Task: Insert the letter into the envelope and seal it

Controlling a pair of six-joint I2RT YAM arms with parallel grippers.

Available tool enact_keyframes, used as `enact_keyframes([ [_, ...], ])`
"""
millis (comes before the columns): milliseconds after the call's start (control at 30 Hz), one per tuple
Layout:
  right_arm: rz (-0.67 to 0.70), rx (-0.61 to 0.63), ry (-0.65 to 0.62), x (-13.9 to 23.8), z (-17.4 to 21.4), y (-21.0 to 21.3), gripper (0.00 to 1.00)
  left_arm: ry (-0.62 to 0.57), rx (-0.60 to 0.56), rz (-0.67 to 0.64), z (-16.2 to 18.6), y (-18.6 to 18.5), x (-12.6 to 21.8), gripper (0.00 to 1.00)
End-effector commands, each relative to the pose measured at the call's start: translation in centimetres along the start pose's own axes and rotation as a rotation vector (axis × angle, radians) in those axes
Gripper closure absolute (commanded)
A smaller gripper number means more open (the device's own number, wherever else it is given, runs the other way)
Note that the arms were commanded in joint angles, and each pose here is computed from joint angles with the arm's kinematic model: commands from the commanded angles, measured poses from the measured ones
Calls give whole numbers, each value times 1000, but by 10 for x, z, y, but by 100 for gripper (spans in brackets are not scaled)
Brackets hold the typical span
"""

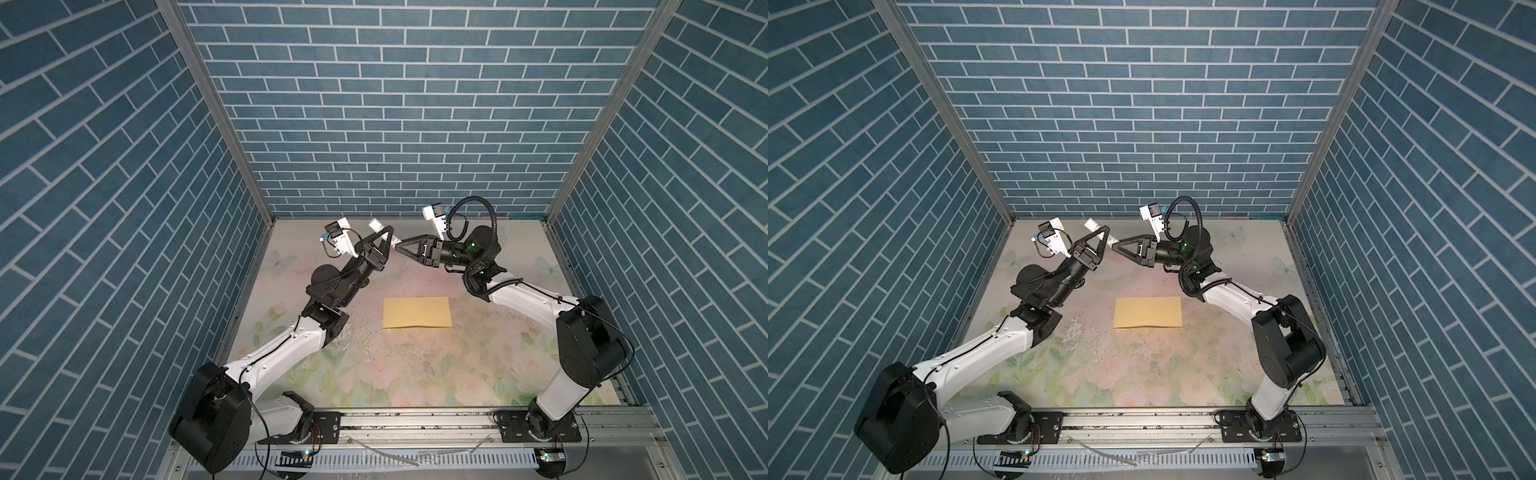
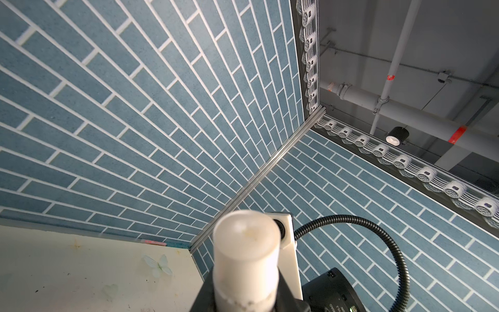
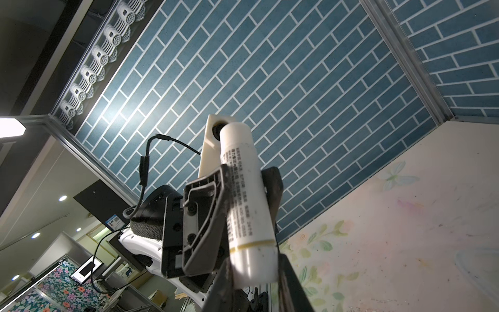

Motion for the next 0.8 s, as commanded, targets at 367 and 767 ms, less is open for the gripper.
enact_keyframes([
  [367, 681, 832, -250, 59, -26, 36, 37, 52, 37, -24, 11, 2, 4, 100],
  [767, 811, 1136, -81, 21, 10, 28, 33, 52, 42, -29, 11, 3, 3, 100],
])
Point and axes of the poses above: each gripper's point midway between its finger pads, its own x axis back along the fingers, its own y axis along the line the jaws close on, z = x × y, the point moved 2 cm from there along x, back along the fingers, and after that the axes turned 2 degrees about -x, right-handed, at the moved point
